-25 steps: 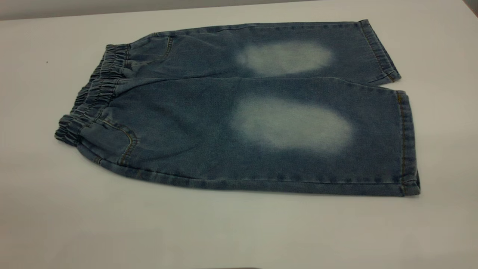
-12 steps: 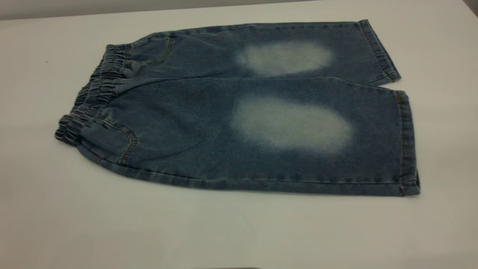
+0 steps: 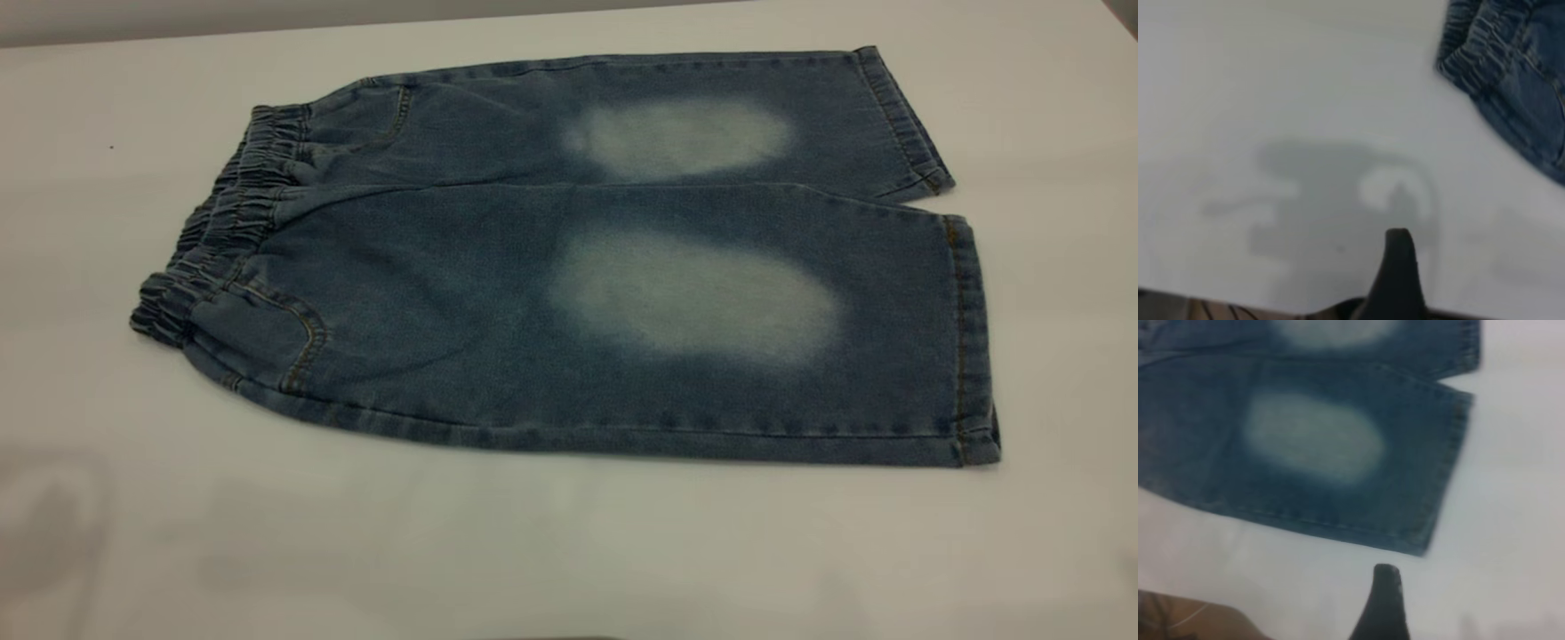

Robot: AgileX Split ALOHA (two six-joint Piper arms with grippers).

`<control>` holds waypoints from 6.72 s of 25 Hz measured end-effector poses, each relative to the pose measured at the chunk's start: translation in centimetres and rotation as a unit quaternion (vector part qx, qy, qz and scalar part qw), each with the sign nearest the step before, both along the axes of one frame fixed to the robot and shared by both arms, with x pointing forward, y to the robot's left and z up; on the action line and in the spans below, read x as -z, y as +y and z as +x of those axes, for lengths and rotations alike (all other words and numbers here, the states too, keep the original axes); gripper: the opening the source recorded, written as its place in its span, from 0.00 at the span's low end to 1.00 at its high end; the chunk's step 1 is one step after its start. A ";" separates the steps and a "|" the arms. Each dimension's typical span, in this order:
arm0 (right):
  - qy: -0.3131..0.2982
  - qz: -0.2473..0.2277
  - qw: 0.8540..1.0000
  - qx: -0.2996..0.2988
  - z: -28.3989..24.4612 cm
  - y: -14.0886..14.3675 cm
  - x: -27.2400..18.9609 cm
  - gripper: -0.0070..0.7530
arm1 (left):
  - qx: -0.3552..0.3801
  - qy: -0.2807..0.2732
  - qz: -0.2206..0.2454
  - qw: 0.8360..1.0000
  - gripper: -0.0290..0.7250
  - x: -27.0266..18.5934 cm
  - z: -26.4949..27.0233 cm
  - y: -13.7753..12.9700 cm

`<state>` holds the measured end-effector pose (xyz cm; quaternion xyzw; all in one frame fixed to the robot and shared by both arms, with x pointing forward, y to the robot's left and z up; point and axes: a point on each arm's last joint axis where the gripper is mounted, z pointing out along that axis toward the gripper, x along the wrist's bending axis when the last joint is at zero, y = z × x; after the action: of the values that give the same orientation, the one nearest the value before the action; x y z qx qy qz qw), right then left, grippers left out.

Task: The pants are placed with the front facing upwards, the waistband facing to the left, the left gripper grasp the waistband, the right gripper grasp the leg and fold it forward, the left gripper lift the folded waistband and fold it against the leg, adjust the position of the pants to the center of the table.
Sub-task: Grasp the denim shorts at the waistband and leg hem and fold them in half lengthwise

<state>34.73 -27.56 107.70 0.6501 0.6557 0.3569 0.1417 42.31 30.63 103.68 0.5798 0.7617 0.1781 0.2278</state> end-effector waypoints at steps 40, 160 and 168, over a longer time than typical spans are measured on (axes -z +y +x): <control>-0.005 0.029 0.998 -0.056 1.8 0.9 0.3 0.73 | -0.010 0.076 -0.015 0.997 0.77 17.5 14.4 -0.6; 0.328 -0.134 0.931 -0.091 16.0 9.3 24.4 0.73 | 0.051 0.133 -0.004 0.990 0.12 16.6 14.1 -2.4; 0.343 -0.135 0.926 -0.086 16.0 9.1 25.3 0.72 | 0.051 0.133 -0.004 0.990 0.12 16.6 14.1 -2.4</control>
<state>50.69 -18.47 82.44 0.6484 0.7598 0.0311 -0.0365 56.43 28.19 87.12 0.6360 0.7550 0.0845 0.1352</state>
